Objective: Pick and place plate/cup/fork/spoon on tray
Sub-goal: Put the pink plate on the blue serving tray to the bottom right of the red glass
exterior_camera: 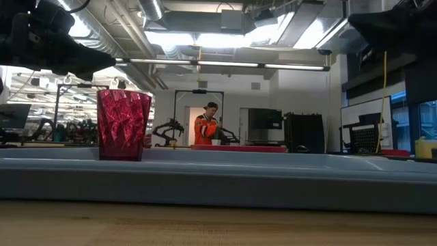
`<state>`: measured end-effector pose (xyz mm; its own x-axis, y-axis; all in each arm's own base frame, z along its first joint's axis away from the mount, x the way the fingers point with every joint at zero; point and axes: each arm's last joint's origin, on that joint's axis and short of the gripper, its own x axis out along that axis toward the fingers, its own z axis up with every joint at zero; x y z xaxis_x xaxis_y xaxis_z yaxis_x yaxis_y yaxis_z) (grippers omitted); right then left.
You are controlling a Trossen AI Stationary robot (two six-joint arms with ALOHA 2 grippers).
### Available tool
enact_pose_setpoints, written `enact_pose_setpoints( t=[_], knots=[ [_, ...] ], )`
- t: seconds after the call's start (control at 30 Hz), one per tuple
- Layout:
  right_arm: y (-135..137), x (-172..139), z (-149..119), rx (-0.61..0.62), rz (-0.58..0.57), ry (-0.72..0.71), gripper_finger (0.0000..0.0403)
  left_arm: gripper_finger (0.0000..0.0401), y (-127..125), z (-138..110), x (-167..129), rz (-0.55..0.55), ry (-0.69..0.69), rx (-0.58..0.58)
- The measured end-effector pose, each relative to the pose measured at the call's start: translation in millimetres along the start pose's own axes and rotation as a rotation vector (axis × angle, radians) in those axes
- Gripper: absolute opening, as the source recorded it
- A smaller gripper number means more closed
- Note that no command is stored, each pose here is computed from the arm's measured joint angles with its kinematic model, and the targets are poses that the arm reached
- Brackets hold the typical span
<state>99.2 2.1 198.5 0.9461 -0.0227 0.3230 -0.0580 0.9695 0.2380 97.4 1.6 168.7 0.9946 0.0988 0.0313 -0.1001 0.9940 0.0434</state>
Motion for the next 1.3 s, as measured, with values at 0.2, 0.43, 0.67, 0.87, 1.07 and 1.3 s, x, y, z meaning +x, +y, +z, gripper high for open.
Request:
enact_pose_setpoints(
  t=[0.2, 0.43, 0.67, 0.87, 1.07, 1.3],
  knots=[
    [6, 21, 21, -0.057, -0.003, 0.013, 0.0008, 0.0082, 0, 0, 0, 0.0, 0.0, 0.0],
    [9, 80, 62, -0.326, -0.282, 0.216, 0.0008, 0.0082, 0, 0, 0, 0.001, 0.0, -0.001],
    [-29, 150, 58, -0.297, -0.772, 0.455, 0.0008, 0.0082, 0, 0, 0, 0.001, 0.0, -0.001],
    [-55, 198, 48, -0.256, -0.681, 0.784, 0.0008, 0.0082, 0, 0, 0, 0.001, 0.0, -0.002],
    [-76, 214, 24, -0.302, -0.699, 0.971, 0.0008, 0.0082, 0, 0, 0, 0.001, 0.0, -0.002],
    [-93, 221, -15, -0.28, -0.7, 1.076, 0.0008, 0.0082, 0, 0, 0, 0.001, 0.0, -0.002]
  ],
)
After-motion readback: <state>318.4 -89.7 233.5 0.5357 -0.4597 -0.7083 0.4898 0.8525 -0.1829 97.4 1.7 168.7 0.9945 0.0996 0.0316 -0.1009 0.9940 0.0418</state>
